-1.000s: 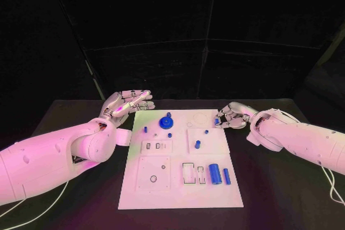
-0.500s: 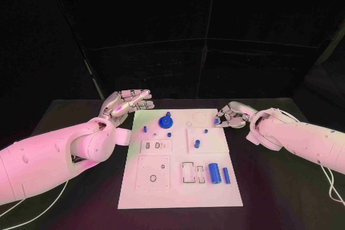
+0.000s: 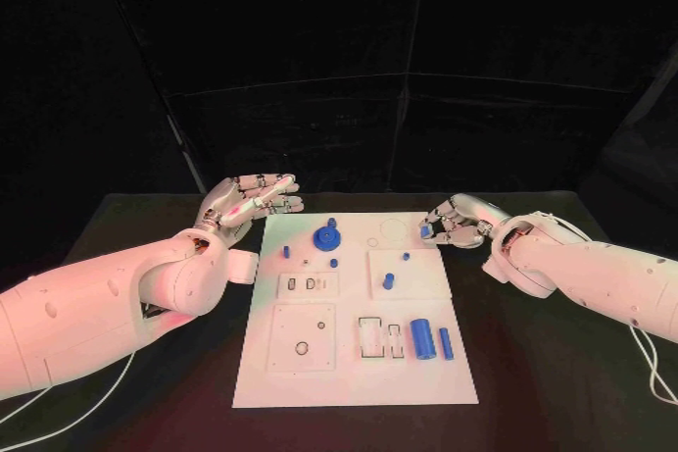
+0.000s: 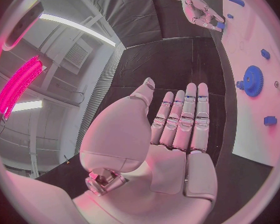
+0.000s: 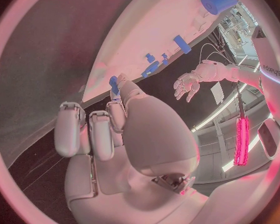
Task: Assemble the parts on the task board
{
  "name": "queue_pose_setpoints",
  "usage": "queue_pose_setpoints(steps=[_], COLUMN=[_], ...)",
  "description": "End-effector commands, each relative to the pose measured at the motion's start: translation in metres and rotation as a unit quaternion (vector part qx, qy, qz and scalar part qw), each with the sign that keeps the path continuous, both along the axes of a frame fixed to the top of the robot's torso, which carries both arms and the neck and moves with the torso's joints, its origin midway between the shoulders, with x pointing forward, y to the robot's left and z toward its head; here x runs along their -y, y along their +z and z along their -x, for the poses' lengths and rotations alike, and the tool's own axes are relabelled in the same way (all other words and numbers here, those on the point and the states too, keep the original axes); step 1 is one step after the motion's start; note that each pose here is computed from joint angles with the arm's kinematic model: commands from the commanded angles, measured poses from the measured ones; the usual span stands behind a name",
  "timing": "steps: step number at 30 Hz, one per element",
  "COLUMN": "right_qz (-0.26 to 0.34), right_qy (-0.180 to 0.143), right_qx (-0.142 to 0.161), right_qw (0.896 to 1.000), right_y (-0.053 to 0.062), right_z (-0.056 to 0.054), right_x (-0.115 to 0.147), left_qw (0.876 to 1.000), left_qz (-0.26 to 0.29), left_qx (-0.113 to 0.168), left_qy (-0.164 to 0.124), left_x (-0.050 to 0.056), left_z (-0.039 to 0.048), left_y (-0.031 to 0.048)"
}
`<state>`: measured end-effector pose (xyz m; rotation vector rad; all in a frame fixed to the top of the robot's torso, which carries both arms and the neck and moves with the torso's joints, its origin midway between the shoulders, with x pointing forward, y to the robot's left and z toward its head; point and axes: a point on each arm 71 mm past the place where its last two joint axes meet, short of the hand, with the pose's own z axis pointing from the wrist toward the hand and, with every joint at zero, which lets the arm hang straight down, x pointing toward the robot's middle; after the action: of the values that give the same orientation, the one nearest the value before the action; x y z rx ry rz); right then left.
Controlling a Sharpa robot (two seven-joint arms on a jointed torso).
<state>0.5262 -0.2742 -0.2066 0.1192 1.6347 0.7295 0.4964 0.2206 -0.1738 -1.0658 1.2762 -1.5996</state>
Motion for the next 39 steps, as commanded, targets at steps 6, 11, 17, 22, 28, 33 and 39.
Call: queue_pose_setpoints(steps=[6, 11, 17, 22, 28, 33, 39], right_qz=[-0.003, -0.011, -0.001, 0.018, 0.041, 0.053, 0.074], right_qy=[-0.020, -0.007, 0.047, 0.083, 0.087, 0.092, 0.111], right_qx=[0.021, 0.018, 0.017, 0.018, 0.007, 0.006, 0.005], right_qw=[1.000, 1.000, 0.999, 0.996, 0.995, 0.994, 0.991], right_y=[0.017, 0.024, 0.026, 0.025, 0.021, 0.016, 0.004], right_z=[0.024, 0.037, 0.047, 0.051, 0.051, 0.052, 0.060], right_x=[-0.035, -0.070, -0.120, -0.159, -0.182, -0.197, -0.212], left_qw=[1.000, 1.000, 1.000, 1.000, 1.000, 1.000, 1.000], left_qz=[0.004, 0.004, 0.004, 0.003, 0.003, 0.003, 0.003], left_qx=[0.000, 0.000, 0.001, 0.002, 0.003, 0.004, 0.005], left_qy=[-0.008, -0.008, -0.008, -0.006, -0.006, -0.005, -0.006], left_x=[0.000, 0.002, 0.005, 0.005, 0.006, 0.006, 0.007], left_z=[0.0006, -0.0008, -0.0037, -0.0050, -0.0058, -0.0063, -0.0068], left_y=[0.0014, 0.0010, 0.0002, 0.0005, 0.0017, 0.0023, 0.0027])
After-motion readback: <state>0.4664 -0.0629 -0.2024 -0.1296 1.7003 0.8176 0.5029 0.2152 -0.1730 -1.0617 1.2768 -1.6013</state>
